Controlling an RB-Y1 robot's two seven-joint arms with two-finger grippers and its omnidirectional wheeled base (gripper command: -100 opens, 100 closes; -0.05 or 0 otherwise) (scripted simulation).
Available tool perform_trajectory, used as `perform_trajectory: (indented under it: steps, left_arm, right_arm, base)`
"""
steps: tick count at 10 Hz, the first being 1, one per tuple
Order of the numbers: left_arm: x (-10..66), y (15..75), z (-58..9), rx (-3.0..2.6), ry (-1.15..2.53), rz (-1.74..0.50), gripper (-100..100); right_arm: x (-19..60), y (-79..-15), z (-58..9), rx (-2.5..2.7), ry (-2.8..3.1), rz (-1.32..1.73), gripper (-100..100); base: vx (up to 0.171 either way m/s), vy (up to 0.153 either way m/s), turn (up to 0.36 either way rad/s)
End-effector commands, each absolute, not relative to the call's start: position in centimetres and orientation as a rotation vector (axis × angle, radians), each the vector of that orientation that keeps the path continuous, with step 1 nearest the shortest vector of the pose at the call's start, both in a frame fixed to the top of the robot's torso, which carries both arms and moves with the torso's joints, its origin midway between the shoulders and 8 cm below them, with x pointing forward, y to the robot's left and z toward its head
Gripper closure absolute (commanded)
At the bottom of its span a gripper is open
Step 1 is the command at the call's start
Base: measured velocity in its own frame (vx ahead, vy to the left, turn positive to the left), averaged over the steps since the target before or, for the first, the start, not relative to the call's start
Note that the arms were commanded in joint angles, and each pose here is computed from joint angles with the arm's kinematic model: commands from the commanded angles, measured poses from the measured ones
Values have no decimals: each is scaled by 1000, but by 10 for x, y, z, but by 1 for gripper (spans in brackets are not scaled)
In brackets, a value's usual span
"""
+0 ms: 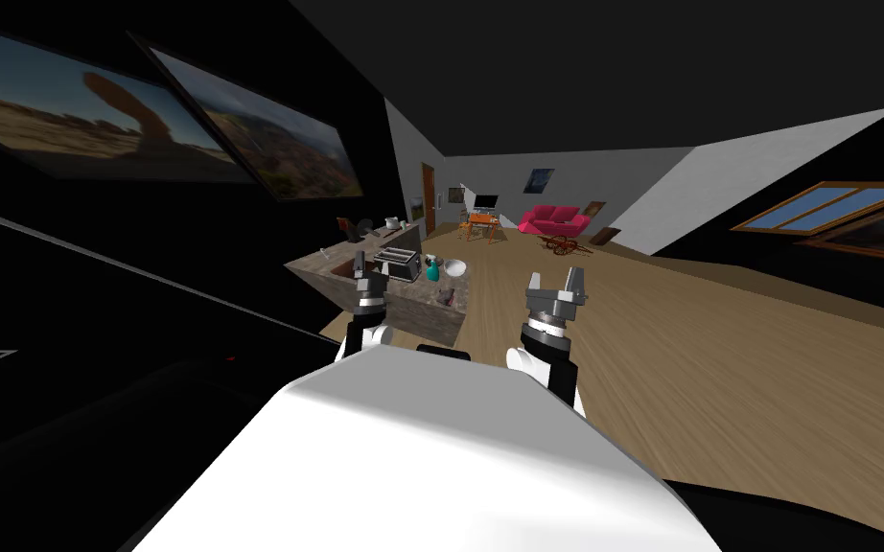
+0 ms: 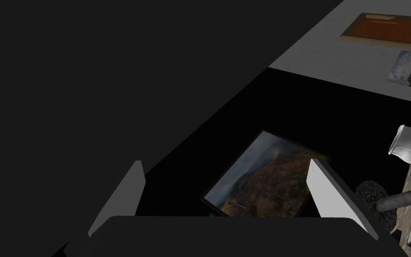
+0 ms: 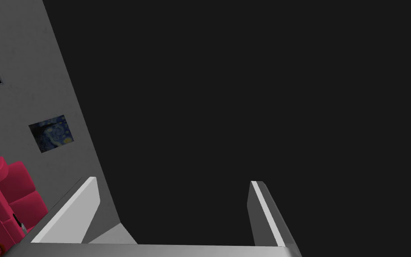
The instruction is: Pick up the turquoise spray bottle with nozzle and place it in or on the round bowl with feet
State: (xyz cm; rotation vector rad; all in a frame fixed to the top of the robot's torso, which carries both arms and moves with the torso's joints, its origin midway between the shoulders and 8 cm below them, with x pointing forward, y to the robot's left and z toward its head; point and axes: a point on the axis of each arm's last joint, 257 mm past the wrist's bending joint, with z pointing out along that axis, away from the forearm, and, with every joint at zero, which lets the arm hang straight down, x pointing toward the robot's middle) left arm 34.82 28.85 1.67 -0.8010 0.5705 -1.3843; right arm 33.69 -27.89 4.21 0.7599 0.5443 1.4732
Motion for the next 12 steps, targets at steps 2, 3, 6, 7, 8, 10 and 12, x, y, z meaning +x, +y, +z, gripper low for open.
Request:
perform_trajectory:
  steps: [2,3,6,7,8,10,12]
  left_arm:
    - [358,289,5,-779,636,-1375,-100]
    - [363,291,0,-776,655,-1370,-100]
    - [380,305,-17,-779,694,-1351,-100]
    - [386,312,-22,-783,698,-1344,-100]
    - [393,321,-25,-787,696,-1339,-100]
    - [401,332,-33,-803,695,-1330,-100]
    - [409,345,-39,-819,686,-1322,-100]
  right_arm:
    - [337,-279,42,760,544,1473,0]
    - [337,-279,42,760,544,1473,0]
    - [337,-279,42,760,544,1473,0]
    - [337,-279,42,760,544,1474,0]
    - [337,-279,42,760,544,1473,0]
    - [337,-279,42,760,544,1473,0]
    - [337,-279,42,760,544,1473,0]
  base:
    - [-55,-51,77]
    - [-95,-90,60]
    - [-102,-120,74]
    - [-84,-140,89]
    - [-82,-140,79]
    - [-33,-89,32]
    - [-22,-77,39]
